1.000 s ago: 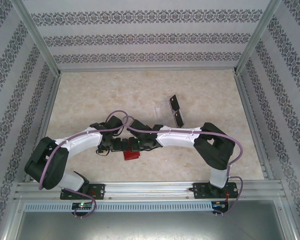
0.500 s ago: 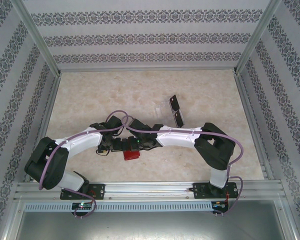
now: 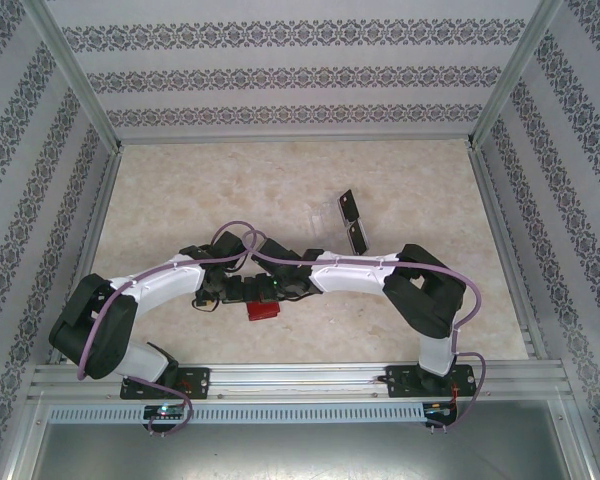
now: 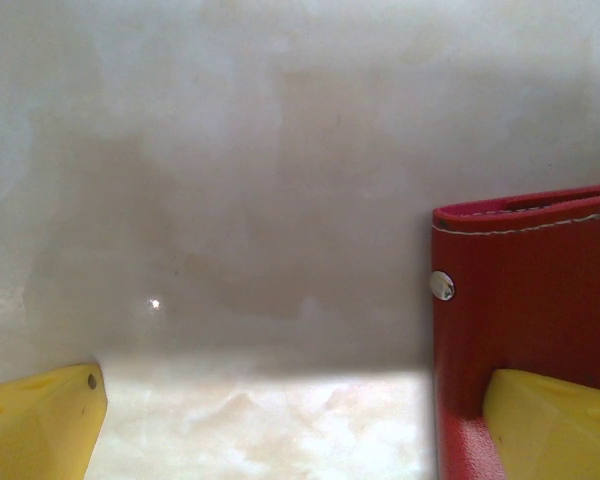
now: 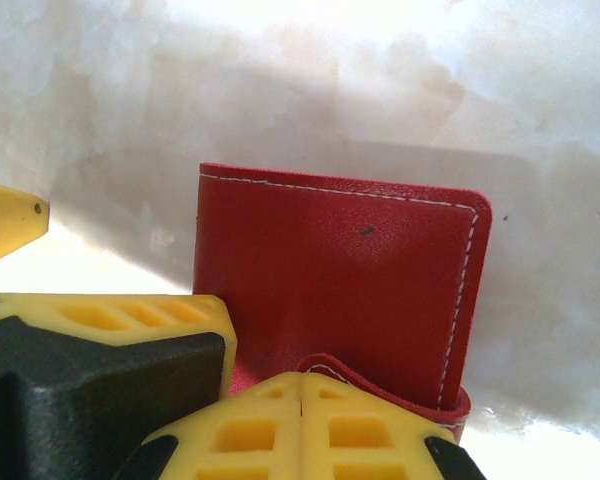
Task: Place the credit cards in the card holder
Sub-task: Close the button on the card holder.
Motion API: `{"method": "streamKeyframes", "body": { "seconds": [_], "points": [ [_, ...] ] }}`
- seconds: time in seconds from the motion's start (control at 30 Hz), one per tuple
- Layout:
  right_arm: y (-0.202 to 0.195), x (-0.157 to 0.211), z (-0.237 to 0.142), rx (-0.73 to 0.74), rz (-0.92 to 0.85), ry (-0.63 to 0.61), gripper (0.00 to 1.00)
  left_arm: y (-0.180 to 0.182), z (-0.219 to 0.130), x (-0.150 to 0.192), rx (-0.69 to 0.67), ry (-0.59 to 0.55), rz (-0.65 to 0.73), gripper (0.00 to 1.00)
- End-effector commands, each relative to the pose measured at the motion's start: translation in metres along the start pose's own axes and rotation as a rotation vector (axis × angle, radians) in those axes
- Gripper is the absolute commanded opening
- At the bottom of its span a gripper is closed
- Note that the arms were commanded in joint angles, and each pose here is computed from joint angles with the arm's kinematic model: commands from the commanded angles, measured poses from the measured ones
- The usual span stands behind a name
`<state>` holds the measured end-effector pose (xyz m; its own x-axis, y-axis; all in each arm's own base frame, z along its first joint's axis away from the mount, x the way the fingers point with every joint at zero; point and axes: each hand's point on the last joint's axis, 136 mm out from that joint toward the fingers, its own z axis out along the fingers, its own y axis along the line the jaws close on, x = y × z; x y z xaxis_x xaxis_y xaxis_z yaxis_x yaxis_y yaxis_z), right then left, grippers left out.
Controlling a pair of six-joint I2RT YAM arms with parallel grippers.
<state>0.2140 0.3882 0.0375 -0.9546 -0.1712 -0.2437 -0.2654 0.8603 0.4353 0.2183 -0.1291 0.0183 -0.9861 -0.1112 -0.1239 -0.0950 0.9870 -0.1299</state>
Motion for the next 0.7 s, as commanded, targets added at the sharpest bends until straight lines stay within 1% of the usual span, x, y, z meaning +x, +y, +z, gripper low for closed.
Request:
{"method": "streamKeyframes", "body": {
  "seconds": [0.0, 0.3, 0.47, 0.67],
  "points": [
    [-0.003, 0.017, 0.013, 0.006, 0.003, 0.036, 0.00, -0.010, 0.005, 0.013, 0.045, 0.054, 0.024, 0.97],
    [-0.035, 0.040, 0.030, 0.069, 0.047, 0.078, 0.00, -0.009, 0.004, 0.013, 0.043, 0.052, 0.023, 0.97],
    [-0.050, 0.047, 0.042, 0.108, 0.066, 0.095, 0.00, -0.009, 0.004, 0.013, 0.043, 0.053, 0.025, 0.97],
    [-0.077, 0.064, 0.046, 0.167, 0.114, 0.119, 0.00, -0.010, 0.002, 0.012, 0.044, 0.050, 0.024, 0.97]
  ]
}}
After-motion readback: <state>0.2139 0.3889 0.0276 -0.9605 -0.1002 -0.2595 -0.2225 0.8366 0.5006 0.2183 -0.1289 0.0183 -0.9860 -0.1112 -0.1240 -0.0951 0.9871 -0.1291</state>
